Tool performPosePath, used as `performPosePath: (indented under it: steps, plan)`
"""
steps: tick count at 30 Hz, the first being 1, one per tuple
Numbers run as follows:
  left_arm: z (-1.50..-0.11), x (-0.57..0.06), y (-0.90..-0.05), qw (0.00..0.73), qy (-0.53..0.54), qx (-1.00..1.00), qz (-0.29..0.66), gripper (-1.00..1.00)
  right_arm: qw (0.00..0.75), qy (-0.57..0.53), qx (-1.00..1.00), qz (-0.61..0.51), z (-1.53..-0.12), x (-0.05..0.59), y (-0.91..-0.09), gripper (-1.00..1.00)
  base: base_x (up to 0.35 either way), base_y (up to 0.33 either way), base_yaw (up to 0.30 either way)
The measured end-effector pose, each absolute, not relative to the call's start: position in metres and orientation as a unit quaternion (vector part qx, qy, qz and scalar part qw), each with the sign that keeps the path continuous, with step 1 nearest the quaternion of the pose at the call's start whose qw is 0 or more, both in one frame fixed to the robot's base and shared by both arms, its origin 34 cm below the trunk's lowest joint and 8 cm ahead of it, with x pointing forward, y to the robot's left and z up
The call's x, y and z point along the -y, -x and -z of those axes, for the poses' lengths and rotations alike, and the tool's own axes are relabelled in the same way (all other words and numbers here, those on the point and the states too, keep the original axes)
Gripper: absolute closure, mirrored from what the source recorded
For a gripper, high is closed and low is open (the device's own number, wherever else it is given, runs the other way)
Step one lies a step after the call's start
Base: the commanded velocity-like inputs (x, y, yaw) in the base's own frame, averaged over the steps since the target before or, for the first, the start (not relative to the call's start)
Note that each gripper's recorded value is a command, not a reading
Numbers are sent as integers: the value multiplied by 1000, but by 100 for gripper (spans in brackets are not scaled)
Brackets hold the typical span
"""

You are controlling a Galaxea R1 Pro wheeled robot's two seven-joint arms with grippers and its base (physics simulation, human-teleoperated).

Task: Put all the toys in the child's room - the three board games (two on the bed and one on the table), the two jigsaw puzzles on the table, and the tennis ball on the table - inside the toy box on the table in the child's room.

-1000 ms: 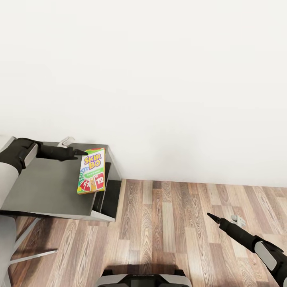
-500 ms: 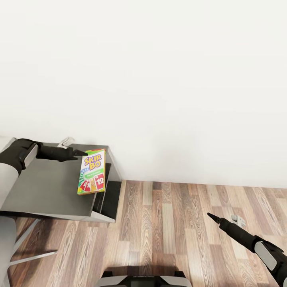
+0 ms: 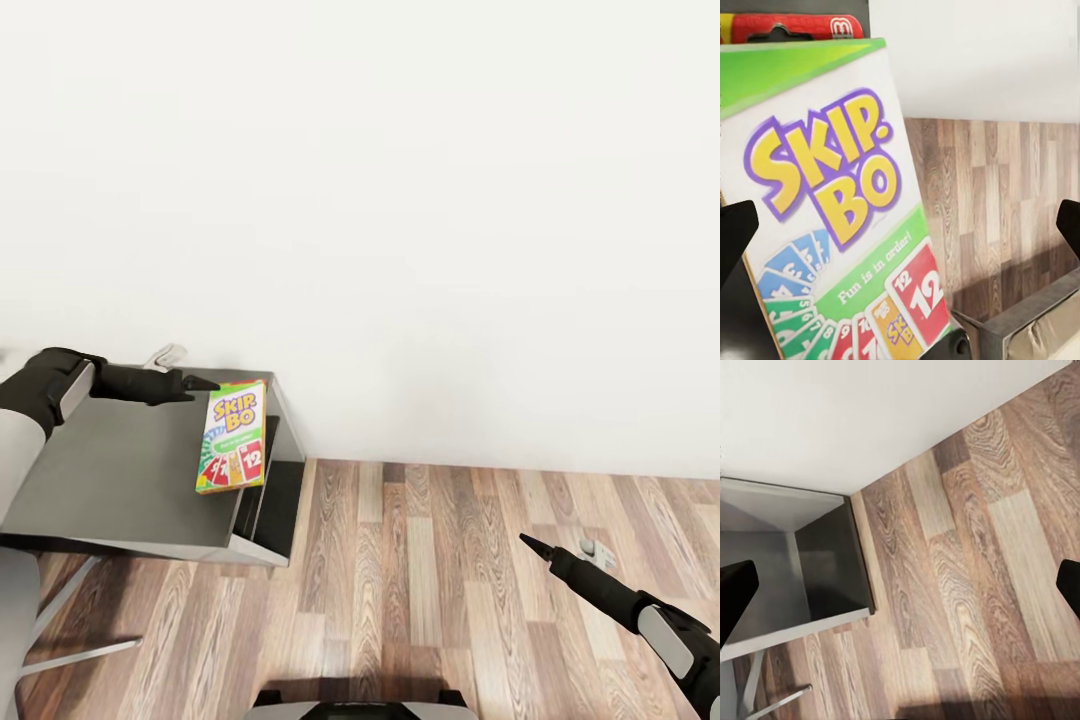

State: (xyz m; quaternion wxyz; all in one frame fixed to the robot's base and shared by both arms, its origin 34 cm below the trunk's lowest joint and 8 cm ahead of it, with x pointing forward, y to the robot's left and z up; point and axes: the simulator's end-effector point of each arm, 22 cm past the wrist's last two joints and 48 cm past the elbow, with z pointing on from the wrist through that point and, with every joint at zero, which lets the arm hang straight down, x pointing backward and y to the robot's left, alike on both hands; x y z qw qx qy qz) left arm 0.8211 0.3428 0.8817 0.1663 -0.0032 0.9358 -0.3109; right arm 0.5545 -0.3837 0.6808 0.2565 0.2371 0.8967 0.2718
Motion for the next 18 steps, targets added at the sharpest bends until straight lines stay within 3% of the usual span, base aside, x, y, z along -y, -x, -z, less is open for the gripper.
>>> performPosePath:
  steps: [18]
  plan:
    - [-902, -347, -820, 166, 12, -936, 311, -100, 269, -233, -893, -276, -693, 382, -564, -100, 0, 0, 0]
